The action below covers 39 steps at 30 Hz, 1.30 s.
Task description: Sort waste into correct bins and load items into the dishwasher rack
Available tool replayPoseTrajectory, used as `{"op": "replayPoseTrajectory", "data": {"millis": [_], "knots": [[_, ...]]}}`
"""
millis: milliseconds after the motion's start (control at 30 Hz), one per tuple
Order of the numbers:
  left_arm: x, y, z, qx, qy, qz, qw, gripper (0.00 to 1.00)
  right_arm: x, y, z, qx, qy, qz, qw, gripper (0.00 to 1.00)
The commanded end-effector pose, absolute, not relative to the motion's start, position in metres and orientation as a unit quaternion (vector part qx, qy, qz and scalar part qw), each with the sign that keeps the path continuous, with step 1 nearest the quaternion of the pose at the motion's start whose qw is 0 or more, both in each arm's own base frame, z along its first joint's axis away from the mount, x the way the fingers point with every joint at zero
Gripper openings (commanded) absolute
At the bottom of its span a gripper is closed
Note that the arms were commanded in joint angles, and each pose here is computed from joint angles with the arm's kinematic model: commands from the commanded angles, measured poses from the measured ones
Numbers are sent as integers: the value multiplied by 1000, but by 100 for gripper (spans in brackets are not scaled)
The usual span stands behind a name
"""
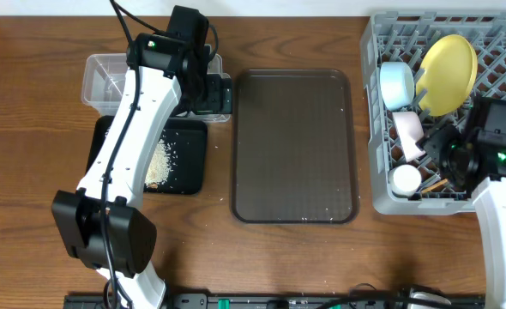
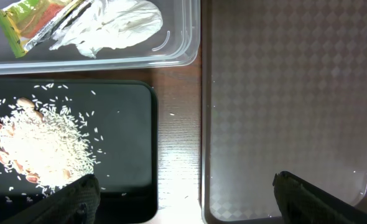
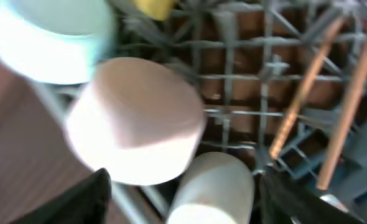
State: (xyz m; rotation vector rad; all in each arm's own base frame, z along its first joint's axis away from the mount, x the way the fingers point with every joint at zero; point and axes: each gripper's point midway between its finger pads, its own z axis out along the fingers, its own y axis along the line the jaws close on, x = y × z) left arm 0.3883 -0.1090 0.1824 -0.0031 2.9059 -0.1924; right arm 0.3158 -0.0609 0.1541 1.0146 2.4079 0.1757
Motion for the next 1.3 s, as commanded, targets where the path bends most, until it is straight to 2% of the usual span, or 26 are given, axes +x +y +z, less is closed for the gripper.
{"op": "replayPoseTrajectory", "data": {"millis": [0, 167, 300, 667, 867, 1133, 1267], "knots": [[392, -107, 190, -9, 990, -63, 127, 91, 320, -39, 195, 269, 905, 99, 314, 87], [392, -107, 190, -9, 990, -63, 127, 91, 312, 17, 256, 63, 904, 161, 390, 98], [392, -107, 190, -9, 990, -63, 127, 91, 287, 53, 281, -33, 892, 181, 412, 99], [392, -107, 190, -9, 990, -63, 127, 91, 236, 67, 273, -50, 909, 190, 369, 99], [392, -107, 190, -9, 990, -63, 127, 91, 235, 49, 262, -41, 922, 135, 361, 99], [392, -107, 190, -9, 990, -63, 127, 91, 264, 35, 273, -37, 876, 94, 472, 99], [392, -107, 190, -9, 990, -63, 127, 91, 263, 34, 255, -42, 836, 88, 540, 99]]}}
